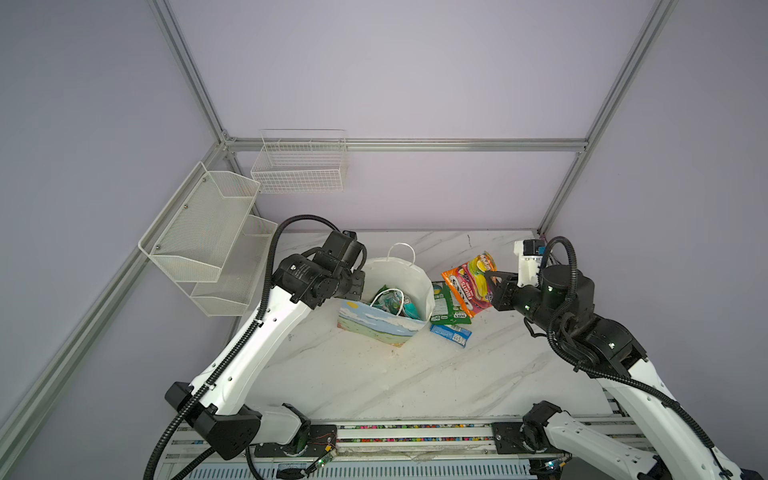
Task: Place the snacks into the paper bag
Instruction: 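Carry the orange Fruits packet toward the bag held by the left gripper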
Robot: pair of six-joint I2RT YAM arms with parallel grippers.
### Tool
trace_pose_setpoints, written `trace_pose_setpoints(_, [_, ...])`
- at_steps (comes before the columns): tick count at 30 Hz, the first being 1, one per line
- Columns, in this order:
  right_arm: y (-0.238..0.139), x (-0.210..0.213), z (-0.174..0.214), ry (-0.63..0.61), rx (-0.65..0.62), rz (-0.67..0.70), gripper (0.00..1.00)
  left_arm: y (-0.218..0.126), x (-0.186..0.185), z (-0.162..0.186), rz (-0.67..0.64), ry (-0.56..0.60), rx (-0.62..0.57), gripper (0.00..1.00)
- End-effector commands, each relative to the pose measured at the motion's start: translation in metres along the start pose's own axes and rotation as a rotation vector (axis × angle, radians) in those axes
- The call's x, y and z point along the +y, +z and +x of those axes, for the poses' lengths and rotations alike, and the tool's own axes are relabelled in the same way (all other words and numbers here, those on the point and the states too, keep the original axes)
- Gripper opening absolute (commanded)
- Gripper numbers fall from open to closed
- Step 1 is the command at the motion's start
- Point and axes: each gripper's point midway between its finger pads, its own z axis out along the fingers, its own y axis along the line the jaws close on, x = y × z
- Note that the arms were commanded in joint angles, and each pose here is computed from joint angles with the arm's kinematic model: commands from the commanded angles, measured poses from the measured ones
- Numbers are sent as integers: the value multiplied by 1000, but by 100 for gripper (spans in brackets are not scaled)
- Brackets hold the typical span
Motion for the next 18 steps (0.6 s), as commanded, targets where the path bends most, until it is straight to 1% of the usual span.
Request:
trace_pose_setpoints(1, [-16, 15, -30, -20, -98, -61, 0, -33, 1, -34, 19, -40, -141, 0])
trace_pose_setpoints(18, [-45, 43, -61, -46, -206, -199, 0, -40, -3, -38, 22, -34, -155, 0])
